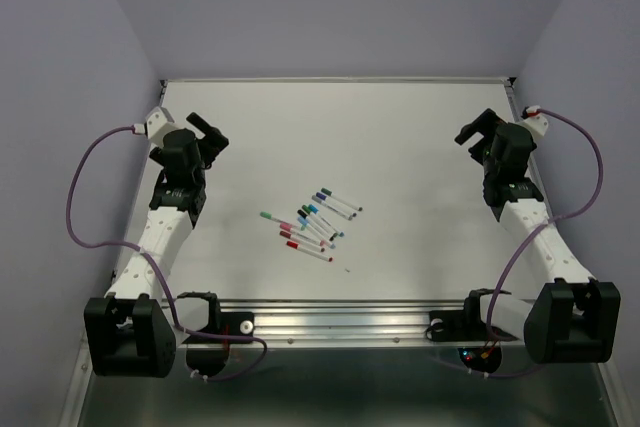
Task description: Open the pen caps
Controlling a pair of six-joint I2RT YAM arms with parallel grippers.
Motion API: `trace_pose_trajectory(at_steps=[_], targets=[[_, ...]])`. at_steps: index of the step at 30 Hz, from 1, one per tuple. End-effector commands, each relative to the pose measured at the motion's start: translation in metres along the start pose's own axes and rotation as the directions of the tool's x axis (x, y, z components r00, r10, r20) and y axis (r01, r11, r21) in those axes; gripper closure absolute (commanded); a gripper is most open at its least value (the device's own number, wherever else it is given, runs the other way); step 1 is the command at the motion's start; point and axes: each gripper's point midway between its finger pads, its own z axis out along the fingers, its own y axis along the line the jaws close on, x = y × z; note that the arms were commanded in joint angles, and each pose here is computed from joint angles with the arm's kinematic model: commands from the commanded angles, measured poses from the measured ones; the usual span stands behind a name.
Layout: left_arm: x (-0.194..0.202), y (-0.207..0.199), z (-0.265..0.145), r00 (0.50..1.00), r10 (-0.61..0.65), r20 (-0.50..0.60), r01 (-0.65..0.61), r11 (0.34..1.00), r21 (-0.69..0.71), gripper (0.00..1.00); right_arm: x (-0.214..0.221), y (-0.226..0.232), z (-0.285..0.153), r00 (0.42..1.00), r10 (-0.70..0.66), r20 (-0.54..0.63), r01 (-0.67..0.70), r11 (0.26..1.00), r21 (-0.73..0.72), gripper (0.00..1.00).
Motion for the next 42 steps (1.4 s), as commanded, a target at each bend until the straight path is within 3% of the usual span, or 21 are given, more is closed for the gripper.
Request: trace_pose_trajectory(at_steps=[1, 6, 12, 13, 14, 15, 16, 17, 20, 23, 33, 38, 42], targets=[[-0.025, -0.022, -0.003, 0.998, 0.004, 0.061, -0.008, 0.997, 0.076, 0.01, -0.028, 0.008, -0.008, 0.997, -0.021, 0.071, 0.023, 1.000, -0.017, 0.00], [-0.017, -0.031, -0.003, 0.999, 0.034, 0.035, -0.038, 0.989, 0.141, 0.01, -0.026, 0.017, -0.013, 0.999, -0.042, 0.035, 0.044, 0.997, -0.061, 0.00], [-0.010, -0.041, -0.001, 0.998, 0.057, 0.009, -0.058, 0.979, 0.198, 0.01, 0.009, 0.087, -0.026, 0.962, -0.231, -0.149, 0.148, 0.892, -0.428, 0.00], [-0.007, -0.042, 0.000, 0.998, 0.063, 0.000, -0.061, 0.977, 0.206, 0.01, 0.022, 0.100, -0.031, 0.941, -0.288, -0.175, 0.171, 0.856, -0.488, 0.00], [-0.007, -0.044, 0.000, 0.998, 0.067, 0.003, -0.066, 0.973, 0.219, 0.01, 0.062, 0.115, -0.039, 0.889, -0.383, -0.251, 0.205, 0.824, -0.528, 0.00], [-0.003, -0.046, 0.000, 0.997, 0.075, -0.010, -0.071, 0.969, 0.235, 0.01, 0.066, 0.124, -0.037, 0.853, -0.479, -0.208, 0.311, 0.786, -0.535, 0.00], [-0.002, -0.048, 0.000, 0.997, 0.081, -0.012, -0.075, 0.966, 0.246, 0.01, 0.112, 0.133, -0.043, 0.766, -0.584, -0.270, 0.359, 0.736, -0.574, 0.00], [0.000, -0.048, 0.001, 0.996, 0.088, -0.017, -0.081, 0.964, 0.252, 0.01, 0.127, 0.135, -0.043, 0.710, -0.652, -0.267, 0.408, 0.690, -0.598, 0.00], [0.005, -0.048, 0.002, 0.994, 0.105, -0.027, -0.095, 0.962, 0.257, 0.01, 0.161, 0.156, -0.052, 0.595, -0.746, -0.298, 0.392, 0.594, -0.702, 0.00], [0.012, -0.047, 0.002, 0.991, 0.128, -0.037, -0.114, 0.957, 0.267, 0.01, 0.207, 0.170, -0.055, 0.447, -0.868, -0.214, 0.514, 0.445, -0.733, 0.00], [0.021, -0.045, 0.006, 0.986, 0.156, -0.056, -0.135, 0.953, 0.269, 0.01, 0.288, 0.187, -0.076, 0.241, -0.965, -0.105, 0.506, 0.217, -0.835, 0.00], [0.023, -0.044, 0.006, 0.985, 0.160, -0.059, -0.139, 0.954, 0.267, 0.01, 0.299, 0.185, -0.070, 0.194, -0.974, -0.113, 0.543, 0.203, -0.815, 0.01], [0.025, -0.042, 0.007, 0.985, 0.163, -0.062, -0.141, 0.954, 0.266, 0.01, 0.302, 0.187, -0.067, 0.193, -0.974, -0.119, 0.547, 0.208, -0.811, 0.08]])
